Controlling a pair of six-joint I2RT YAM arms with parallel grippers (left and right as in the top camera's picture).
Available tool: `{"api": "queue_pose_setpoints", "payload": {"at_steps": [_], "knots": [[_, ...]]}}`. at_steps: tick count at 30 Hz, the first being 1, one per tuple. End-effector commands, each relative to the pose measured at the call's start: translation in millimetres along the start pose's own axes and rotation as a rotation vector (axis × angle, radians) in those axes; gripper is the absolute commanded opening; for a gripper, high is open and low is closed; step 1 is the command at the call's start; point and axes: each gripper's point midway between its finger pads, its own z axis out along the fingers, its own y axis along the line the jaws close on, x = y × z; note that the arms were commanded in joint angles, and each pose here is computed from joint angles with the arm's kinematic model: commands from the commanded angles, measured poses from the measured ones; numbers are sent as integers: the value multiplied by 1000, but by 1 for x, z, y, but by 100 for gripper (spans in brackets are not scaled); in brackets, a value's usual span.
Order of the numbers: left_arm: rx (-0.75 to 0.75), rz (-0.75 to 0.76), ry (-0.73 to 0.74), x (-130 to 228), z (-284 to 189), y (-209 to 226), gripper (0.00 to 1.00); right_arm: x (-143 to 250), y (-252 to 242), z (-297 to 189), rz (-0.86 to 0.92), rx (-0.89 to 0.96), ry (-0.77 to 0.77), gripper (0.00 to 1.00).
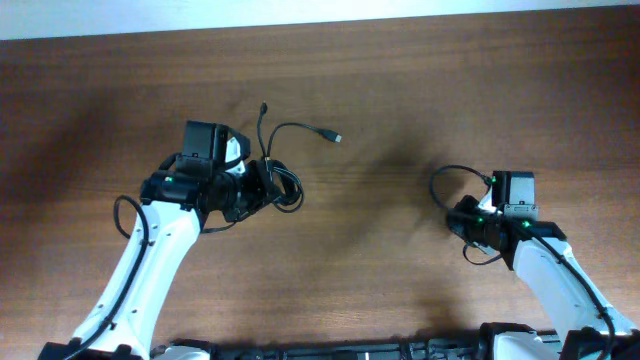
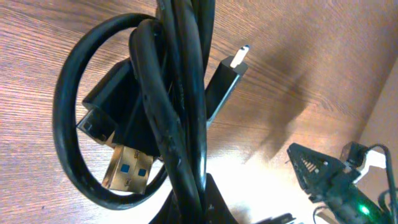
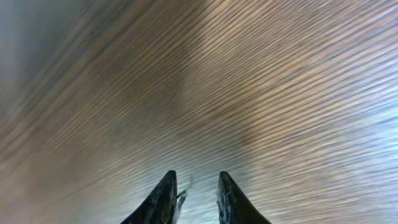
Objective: Untangle cables
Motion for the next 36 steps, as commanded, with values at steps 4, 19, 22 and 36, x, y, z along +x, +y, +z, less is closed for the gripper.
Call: {"api": "queue_pose_setpoints", "payload": {"at_steps": [4, 19, 22, 36], "knots": [[89, -206, -38, -2, -5, -36, 0, 68, 111, -29, -209, -571, 320, 52], [229, -652, 141, 39, 7, -103, 0, 86, 173, -14, 160, -494, 257, 48], [215, -731, 185, 55, 11, -112, 0, 85, 174, -14, 239, -485, 269, 36], [584, -177, -6, 2, -28, -175, 0, 48, 137, -11, -240, -460, 86, 4]]}}
